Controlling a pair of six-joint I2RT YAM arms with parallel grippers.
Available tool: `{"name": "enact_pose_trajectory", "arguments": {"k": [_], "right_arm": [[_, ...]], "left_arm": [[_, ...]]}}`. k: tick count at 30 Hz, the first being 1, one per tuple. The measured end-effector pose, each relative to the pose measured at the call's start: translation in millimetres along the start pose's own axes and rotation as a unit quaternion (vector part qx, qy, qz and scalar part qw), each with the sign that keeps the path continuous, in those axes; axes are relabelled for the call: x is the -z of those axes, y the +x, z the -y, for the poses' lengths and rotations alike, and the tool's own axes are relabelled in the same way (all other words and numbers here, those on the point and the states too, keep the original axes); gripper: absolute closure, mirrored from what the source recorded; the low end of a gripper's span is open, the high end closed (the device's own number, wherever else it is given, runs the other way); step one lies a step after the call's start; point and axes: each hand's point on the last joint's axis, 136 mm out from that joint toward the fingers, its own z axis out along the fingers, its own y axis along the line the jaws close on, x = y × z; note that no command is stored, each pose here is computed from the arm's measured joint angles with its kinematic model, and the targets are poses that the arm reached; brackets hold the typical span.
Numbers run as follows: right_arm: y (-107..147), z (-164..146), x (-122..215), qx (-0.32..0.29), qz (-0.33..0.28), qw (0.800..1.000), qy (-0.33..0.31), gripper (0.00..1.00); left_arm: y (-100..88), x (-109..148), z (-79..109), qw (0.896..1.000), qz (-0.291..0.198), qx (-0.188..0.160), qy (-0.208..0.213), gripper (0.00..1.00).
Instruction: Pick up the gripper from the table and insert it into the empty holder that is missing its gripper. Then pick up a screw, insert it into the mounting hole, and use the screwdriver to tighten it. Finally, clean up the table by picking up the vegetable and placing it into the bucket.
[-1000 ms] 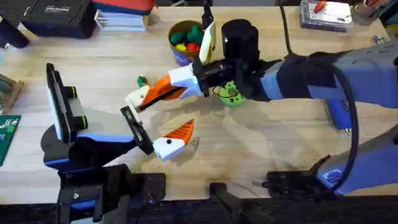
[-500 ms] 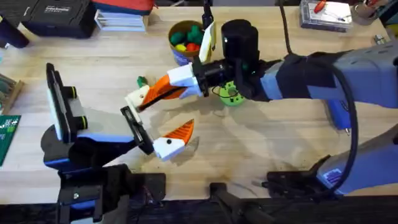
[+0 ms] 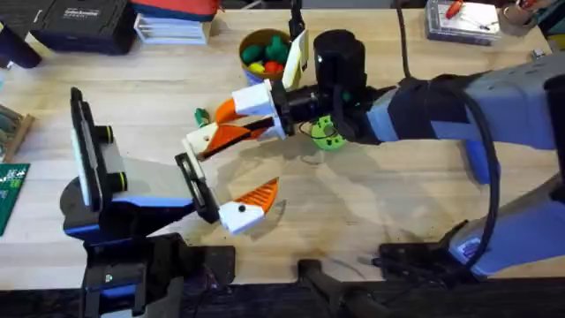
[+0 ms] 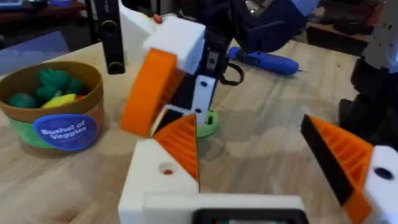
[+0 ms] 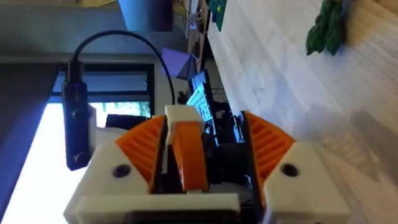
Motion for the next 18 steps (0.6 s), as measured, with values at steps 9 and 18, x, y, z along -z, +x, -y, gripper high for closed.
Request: {"name": "enact_pose_trajectory", "arguments": {"k": [9,18], "right_arm": [[-2,-1,1,0.005,0.003,1.000,-0.001,0.012],[-38,6,33,0.052,0.073,0.996,0.017,0.008]], "left_arm": [[0.8,0,7.5,1.000,-0.001,0.003,0.021,0.015],[0.8,0,8.0,1.000,-0.001,0.003,0.023,0.015]]}}
